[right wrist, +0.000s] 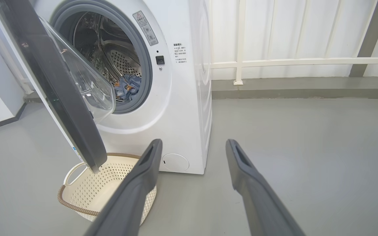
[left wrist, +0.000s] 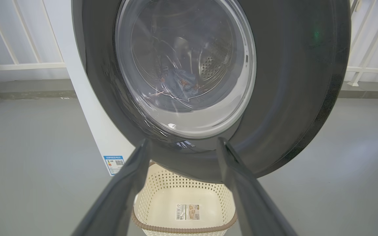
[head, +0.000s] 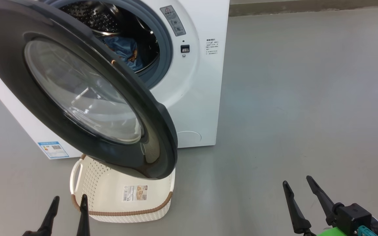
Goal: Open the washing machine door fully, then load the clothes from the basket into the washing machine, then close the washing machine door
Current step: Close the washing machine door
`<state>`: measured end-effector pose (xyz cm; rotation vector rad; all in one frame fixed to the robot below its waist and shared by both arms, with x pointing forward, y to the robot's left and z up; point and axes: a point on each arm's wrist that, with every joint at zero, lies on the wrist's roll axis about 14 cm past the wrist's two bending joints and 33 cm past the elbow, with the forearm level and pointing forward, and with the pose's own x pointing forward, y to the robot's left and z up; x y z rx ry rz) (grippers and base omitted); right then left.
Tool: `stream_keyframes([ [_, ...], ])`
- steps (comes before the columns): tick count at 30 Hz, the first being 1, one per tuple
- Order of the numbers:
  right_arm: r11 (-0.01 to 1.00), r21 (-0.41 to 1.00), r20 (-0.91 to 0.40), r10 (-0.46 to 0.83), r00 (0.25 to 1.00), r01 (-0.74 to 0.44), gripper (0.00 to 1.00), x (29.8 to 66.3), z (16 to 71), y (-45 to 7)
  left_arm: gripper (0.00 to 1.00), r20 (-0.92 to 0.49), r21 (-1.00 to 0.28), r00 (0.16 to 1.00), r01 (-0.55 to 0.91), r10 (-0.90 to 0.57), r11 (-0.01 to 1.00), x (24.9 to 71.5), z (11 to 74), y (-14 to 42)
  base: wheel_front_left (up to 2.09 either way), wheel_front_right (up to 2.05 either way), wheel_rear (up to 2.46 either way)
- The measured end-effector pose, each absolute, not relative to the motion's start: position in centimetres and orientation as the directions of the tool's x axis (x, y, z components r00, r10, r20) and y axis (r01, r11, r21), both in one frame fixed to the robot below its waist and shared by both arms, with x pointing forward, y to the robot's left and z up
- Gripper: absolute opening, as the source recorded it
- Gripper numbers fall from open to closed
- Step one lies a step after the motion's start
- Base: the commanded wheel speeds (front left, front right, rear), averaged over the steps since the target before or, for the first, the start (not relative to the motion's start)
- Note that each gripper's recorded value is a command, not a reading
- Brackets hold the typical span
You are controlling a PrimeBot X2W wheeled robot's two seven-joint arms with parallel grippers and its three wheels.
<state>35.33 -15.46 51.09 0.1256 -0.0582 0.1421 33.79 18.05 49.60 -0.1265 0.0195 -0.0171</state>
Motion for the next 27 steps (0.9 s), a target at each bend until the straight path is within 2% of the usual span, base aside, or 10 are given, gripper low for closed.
stream_keyframes([
  [22, 0.983, 0.127, 0.065, 0.123, 0.99, -0.13, 1.0, 35.21, 51.01, -15.75, 1.0, -0.027, -0.114, 1.0, 0.009, -0.012, 0.993, 33.92, 49.42, 17.81, 0.0, 0.0, 0.0],
  [23, 0.983, 0.128, 0.063, 0.124, 0.99, -0.131, 0.67, 35.23, 50.97, -15.73, 1.0, -0.028, -0.114, 1.0, 0.009, -0.012, 0.993, 33.91, 49.4, 17.8, 0.0, 0.0, 0.0],
  [24, 0.983, 0.128, 0.062, 0.124, 0.99, -0.131, 0.24, 35.26, 50.96, -15.71, 1.0, -0.028, -0.113, 1.0, 0.008, -0.011, 0.994, 33.89, 49.38, 17.82, 0.0, 0.0, 0.0],
  [25, 0.983, 0.128, 0.062, 0.125, 0.99, -0.132, 0.0, 35.29, 50.94, -15.7, 1.0, -0.031, -0.112, 0.999, 0.007, -0.01, 0.994, 33.86, 49.34, 17.83, 0.0, 0.0, 0.0],
  [27, 0.983, 0.13, 0.053, 0.127, 0.991, -0.132, 0.0, 35.37, 50.78, -15.63, 1.0, -0.038, -0.11, 0.999, 0.006, -0.01, 0.994, 33.8, 49.22, 17.83, 0.0, 0.0, 0.0],
])
